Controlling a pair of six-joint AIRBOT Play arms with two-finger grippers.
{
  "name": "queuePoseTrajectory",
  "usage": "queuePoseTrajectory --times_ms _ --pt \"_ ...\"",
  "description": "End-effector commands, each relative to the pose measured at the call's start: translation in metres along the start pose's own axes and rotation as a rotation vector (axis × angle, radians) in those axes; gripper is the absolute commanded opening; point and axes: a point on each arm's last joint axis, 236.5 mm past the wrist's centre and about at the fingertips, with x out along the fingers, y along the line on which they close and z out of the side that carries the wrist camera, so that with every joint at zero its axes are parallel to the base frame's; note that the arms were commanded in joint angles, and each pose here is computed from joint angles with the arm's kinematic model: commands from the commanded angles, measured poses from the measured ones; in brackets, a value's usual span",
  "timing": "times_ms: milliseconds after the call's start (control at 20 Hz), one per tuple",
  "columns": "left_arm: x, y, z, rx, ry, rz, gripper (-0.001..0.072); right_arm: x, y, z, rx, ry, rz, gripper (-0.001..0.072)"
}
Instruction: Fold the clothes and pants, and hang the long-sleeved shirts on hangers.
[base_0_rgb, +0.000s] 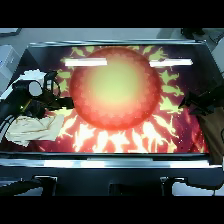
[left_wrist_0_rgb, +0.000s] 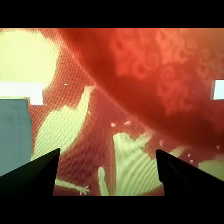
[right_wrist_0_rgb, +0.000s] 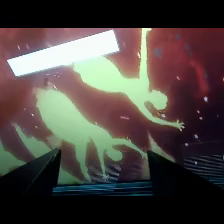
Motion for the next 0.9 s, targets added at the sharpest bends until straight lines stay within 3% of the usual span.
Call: queuePoseTrajectory --times_ms 0,400,550,650,850 --pt "0.002 -0.002 0.01 0.0 -0.04 -0.007 0.072 0.0 0.0 0.0 0.0 0.002 0.001 0.063" --pt "-0.001 -0.02 0.049 -0.051 -0.202 -0.092 0.072 -0.009 0.002 0.066 0.0 -0.283 0.007 0.063" --pt "-0.018 0.005 0.076 -0.075 -0.287 -0.044 0.072 -0.017 0.004 0.09 0.028 -0.388 0.021 0.063" --pt "-0.046 0.07 0.071 -0.273 -0.22 0.013 0.072 -0.016 0.001 0.087 -0.018 -0.375 -0.001 0.063" --pt "-0.062 0.197 -0.035 -0.731 0.099 0.078 0.072 -0.003 -0.002 0.068 -0.056 -0.288 -0.011 0.063"
